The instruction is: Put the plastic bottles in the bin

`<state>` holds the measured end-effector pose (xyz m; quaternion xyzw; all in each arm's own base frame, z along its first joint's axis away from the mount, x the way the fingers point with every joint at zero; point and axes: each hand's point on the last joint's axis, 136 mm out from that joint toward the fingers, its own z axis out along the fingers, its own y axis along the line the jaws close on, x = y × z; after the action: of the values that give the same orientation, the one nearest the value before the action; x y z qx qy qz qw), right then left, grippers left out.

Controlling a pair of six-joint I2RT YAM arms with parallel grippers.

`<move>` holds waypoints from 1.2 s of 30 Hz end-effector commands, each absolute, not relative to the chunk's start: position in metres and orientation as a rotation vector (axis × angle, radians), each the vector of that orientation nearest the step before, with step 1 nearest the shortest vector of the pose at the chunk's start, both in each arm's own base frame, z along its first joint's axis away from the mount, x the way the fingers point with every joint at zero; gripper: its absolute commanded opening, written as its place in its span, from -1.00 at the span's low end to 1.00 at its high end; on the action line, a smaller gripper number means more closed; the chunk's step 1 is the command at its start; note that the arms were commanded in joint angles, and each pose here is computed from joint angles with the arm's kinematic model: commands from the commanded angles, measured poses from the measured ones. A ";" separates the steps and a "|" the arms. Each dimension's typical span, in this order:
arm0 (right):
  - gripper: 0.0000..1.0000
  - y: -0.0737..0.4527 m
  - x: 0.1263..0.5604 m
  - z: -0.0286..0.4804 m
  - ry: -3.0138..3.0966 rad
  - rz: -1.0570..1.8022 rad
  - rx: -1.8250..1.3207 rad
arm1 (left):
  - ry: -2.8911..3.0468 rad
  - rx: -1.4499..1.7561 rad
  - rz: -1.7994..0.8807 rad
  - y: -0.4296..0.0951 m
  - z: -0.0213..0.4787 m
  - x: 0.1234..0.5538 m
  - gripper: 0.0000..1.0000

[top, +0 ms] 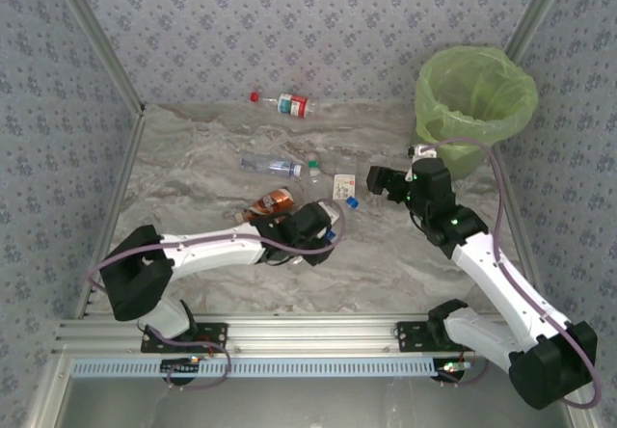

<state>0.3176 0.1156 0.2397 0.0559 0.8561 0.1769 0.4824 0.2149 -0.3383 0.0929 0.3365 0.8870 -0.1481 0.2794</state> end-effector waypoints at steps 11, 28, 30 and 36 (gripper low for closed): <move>0.97 0.153 0.297 0.275 2.133 0.829 0.100 | 2.035 0.834 -0.638 -0.404 0.163 0.276 -0.10; 0.32 0.153 0.322 0.258 2.140 0.817 0.239 | 1.970 0.912 -0.804 -0.424 0.174 0.261 -0.07; 0.23 0.150 0.324 0.255 2.138 0.779 0.242 | 1.966 0.918 -0.804 -0.424 0.175 0.260 -0.07; -0.07 0.146 0.330 0.247 2.141 0.729 0.246 | 1.953 0.946 -0.811 -0.425 0.176 0.257 -0.07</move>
<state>0.3248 0.1490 0.2488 0.0975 0.8556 0.3048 0.4068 0.2564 -0.4153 0.1587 0.3632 0.7935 -0.3025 0.3834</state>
